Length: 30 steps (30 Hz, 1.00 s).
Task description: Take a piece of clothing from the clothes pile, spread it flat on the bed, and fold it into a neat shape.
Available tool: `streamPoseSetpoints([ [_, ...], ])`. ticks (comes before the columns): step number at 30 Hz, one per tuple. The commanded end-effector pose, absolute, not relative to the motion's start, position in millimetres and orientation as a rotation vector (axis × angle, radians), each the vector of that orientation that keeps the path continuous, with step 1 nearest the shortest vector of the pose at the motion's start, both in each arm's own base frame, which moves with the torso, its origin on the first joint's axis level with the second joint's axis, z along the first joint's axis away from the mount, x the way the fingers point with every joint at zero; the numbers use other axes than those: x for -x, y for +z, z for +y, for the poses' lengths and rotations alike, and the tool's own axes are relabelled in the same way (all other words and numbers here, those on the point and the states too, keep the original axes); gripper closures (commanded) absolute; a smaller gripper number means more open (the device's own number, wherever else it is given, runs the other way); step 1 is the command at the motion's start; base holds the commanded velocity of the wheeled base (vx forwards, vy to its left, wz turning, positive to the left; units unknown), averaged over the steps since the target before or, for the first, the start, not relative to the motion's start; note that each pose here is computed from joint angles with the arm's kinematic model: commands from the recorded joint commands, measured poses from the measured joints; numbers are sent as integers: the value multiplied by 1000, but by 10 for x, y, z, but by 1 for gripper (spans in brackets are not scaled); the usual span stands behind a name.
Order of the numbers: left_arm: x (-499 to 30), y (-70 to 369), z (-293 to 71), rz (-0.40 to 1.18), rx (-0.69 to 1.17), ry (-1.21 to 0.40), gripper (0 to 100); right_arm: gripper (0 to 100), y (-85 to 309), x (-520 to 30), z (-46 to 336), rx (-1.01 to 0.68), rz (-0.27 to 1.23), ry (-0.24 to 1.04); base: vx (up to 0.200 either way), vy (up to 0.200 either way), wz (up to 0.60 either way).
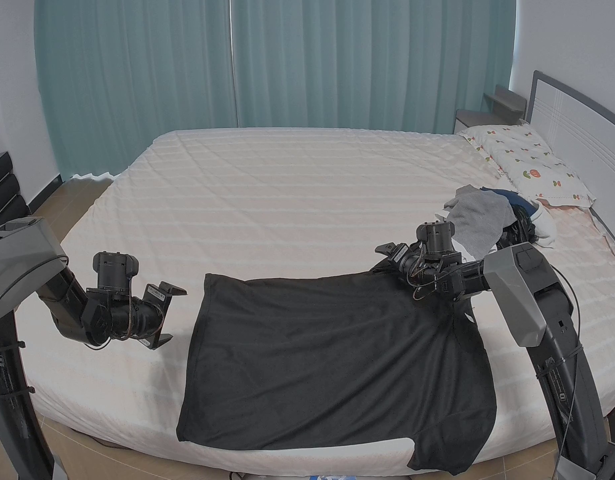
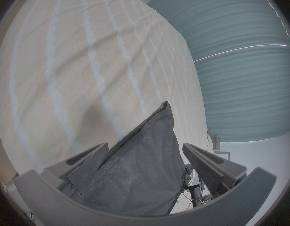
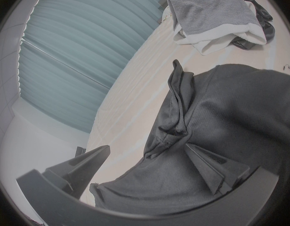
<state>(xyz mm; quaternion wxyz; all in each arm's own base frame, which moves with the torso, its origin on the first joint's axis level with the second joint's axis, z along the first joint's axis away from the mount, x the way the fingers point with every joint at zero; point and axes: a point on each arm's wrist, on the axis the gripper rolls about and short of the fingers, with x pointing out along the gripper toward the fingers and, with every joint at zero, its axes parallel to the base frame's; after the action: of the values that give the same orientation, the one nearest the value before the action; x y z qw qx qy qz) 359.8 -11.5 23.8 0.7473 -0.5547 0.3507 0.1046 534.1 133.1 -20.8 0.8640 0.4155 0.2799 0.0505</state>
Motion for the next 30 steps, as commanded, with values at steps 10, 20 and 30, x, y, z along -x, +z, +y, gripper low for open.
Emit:
streamPoseSetpoints([
  [10, -3600, 234, -115, 767, 1213, 231, 0, 0, -342, -5364, 1468, -859, 480, 203, 0, 0, 0],
  [20, -3600, 234, -115, 767, 1213, 231, 0, 0, 661, -5389, 1397, -828, 167, 347, 0, 0, 0],
  [30, -3600, 234, -115, 767, 1213, 231, 0, 0, 27, -5485, 1174, -751, 218, 242, 0, 0, 0],
])
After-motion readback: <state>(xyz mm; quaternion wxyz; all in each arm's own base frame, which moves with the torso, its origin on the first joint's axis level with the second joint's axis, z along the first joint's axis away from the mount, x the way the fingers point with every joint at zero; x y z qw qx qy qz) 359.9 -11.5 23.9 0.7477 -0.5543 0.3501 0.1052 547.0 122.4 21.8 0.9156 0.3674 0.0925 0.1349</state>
